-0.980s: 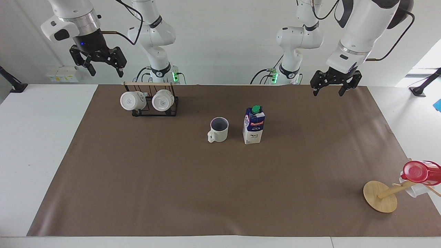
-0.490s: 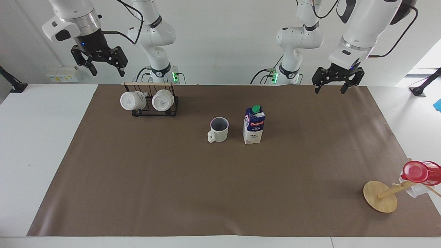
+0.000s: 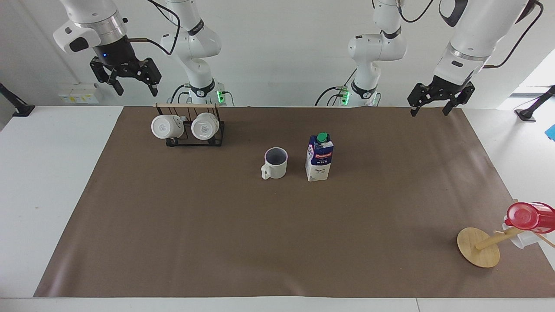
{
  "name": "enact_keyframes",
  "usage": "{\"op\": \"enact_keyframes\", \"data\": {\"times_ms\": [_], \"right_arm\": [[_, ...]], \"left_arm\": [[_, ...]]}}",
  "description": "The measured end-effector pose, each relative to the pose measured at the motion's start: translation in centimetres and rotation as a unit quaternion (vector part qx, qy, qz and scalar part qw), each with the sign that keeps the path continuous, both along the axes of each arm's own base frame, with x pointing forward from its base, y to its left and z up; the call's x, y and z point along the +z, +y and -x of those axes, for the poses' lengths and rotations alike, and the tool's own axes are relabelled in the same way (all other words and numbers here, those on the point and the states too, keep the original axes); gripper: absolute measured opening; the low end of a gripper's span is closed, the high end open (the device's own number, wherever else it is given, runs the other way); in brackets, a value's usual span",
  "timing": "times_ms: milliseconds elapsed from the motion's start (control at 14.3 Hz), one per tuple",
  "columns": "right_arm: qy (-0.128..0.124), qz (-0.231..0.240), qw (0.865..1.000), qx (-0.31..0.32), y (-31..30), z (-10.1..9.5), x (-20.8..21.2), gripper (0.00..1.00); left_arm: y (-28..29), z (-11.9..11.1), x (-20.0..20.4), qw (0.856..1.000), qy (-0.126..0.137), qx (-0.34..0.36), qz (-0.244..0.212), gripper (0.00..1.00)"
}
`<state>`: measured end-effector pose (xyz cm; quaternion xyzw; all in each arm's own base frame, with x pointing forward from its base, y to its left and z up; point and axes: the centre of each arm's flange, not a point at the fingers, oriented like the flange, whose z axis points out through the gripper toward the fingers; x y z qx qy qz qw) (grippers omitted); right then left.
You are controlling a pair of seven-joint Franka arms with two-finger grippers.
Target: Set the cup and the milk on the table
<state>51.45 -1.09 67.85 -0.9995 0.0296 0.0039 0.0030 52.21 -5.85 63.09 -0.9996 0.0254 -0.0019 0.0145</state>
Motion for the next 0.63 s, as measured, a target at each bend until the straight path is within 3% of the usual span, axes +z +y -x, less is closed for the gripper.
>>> {"op": "enact_keyframes", "data": {"times_ms": [630], "right_arm": [[0.000,0.000,1.000,0.000,0.00,0.00,0.02,1.00]], "left_arm": [[-0.51,0.26,-0.17,0.999,0.011,-0.029,0.011,1.00]]}}
